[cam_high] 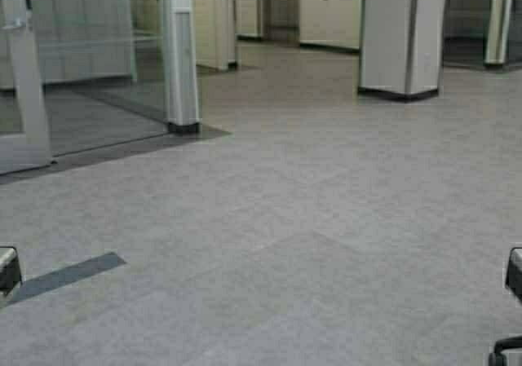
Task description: Navigate to elevator, push the call button, then enter the elevator
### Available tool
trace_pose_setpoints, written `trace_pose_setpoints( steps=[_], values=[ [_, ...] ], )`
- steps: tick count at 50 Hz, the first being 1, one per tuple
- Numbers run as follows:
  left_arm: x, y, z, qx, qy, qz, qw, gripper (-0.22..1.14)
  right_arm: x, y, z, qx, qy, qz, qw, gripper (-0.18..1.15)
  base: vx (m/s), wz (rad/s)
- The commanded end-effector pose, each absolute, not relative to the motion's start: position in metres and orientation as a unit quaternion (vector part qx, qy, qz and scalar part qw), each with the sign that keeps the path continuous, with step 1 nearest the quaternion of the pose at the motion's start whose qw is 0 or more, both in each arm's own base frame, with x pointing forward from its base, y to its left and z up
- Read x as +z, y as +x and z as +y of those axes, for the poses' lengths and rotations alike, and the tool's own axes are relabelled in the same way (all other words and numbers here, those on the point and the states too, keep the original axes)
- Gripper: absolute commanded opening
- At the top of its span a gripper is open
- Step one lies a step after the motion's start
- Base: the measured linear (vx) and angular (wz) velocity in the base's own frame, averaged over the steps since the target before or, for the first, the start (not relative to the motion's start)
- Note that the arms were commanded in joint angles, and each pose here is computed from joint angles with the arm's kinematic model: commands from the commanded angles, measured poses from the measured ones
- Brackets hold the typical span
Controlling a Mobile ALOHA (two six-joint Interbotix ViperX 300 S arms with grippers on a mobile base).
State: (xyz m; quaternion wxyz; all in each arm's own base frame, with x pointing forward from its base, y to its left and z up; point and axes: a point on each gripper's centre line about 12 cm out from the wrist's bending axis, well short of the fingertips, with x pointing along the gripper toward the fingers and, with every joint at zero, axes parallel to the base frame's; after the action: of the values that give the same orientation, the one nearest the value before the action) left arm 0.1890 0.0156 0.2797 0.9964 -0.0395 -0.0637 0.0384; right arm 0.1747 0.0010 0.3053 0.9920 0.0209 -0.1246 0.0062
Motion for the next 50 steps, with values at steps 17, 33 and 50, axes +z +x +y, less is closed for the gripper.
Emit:
trace_pose_setpoints(
  steps=[17,33,50],
  values=[
    [0.2811,0.1919,0.0153,0.036,-0.047,-0.069,0.996,0.03,0.3037,0.1763,0.0008,0.006,0.019,-0.122,0.992,0.04,0.5,0.27],
    [0.2839,0.1921,0.0153,0.035,-0.052,-0.077,0.995,0.03,0.3074,0.1767,0.0008,0.006,0.02,-0.127,0.992,0.04,0.54,0.11],
    [0.2789,0.1907,0.0152,0.035,-0.056,-0.072,0.995,0.03,0.3012,0.1847,0.0009,0.005,0.021,-0.107,0.994,0.04,0.6,-0.19]
  ],
)
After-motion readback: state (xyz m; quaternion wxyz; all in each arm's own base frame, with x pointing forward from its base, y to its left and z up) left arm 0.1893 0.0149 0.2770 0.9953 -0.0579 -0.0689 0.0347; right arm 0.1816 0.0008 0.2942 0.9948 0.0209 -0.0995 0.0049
